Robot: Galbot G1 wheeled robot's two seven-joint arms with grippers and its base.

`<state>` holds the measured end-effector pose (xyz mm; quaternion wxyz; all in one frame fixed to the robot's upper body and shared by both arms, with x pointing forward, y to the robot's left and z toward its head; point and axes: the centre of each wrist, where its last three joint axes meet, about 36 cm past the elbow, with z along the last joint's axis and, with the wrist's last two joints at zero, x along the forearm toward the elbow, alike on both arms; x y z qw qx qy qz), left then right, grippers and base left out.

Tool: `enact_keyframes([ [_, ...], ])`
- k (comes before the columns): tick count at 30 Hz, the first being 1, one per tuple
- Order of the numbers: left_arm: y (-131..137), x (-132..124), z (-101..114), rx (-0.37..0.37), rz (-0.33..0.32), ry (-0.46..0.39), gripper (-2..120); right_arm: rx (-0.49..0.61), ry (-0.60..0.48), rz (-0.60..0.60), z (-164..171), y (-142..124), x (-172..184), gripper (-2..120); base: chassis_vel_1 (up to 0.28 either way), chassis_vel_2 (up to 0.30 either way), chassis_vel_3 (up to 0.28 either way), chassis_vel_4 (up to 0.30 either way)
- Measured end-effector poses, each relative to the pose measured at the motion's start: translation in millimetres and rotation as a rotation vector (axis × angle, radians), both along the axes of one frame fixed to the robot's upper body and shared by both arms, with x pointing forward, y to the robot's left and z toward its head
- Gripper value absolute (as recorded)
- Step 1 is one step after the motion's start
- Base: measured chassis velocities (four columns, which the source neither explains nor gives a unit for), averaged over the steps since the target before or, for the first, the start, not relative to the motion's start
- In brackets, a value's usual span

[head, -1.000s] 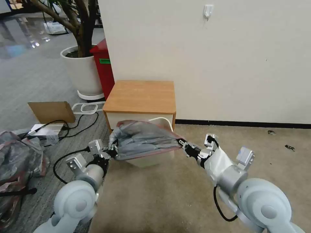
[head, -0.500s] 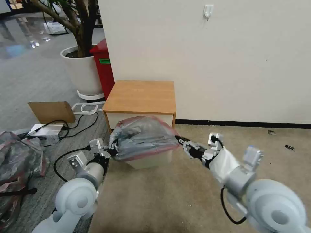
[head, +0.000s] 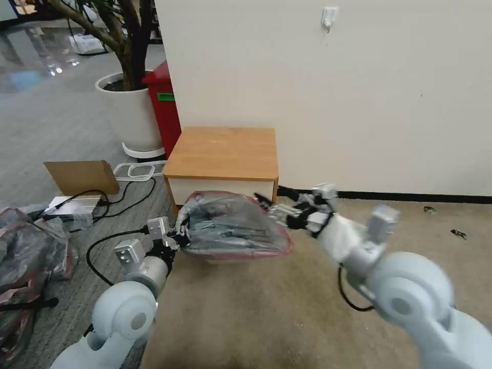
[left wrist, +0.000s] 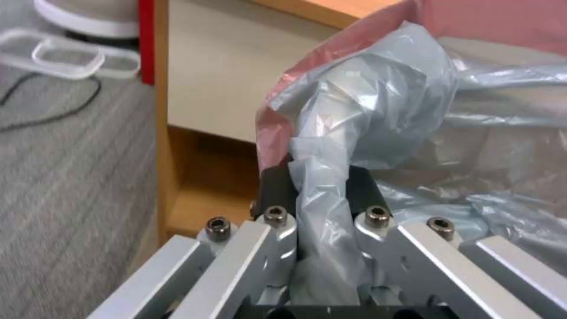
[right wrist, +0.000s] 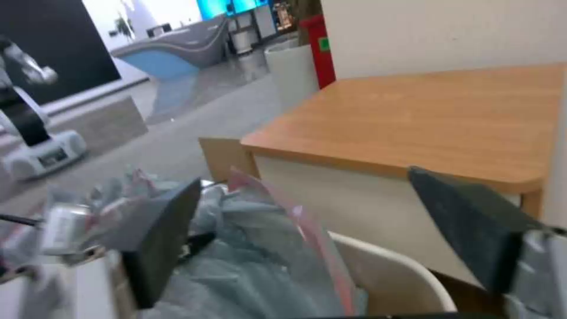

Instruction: Pick up the garbage bag from the table and place it over the trash can.

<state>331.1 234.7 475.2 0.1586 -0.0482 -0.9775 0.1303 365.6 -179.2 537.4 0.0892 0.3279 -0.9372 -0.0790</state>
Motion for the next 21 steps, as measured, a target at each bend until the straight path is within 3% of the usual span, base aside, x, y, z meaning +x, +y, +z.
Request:
enact_keyframes([
  [6,-2,-1,0,0.012,-0.014,-0.014,8,-0.069,-0.028,-0.023,-19,16,9,95,0.0,0.0,0.0,0.0],
  [14,-5,-4,1,-0.005,-0.014,-0.014,8,-0.148,-0.072,-0.051,-41,20,12,64,0.0,0.0,0.0,0.0],
  [18,-5,-5,0,-0.009,-0.013,-0.012,8,-0.146,-0.076,-0.051,-43,21,12,54,0.0,0.0,0.0,0.0],
  [21,-5,-5,0,-0.011,-0.012,-0.011,8,-0.124,-0.098,-0.067,-49,25,11,39,0.0,0.0,0.0,0.0],
])
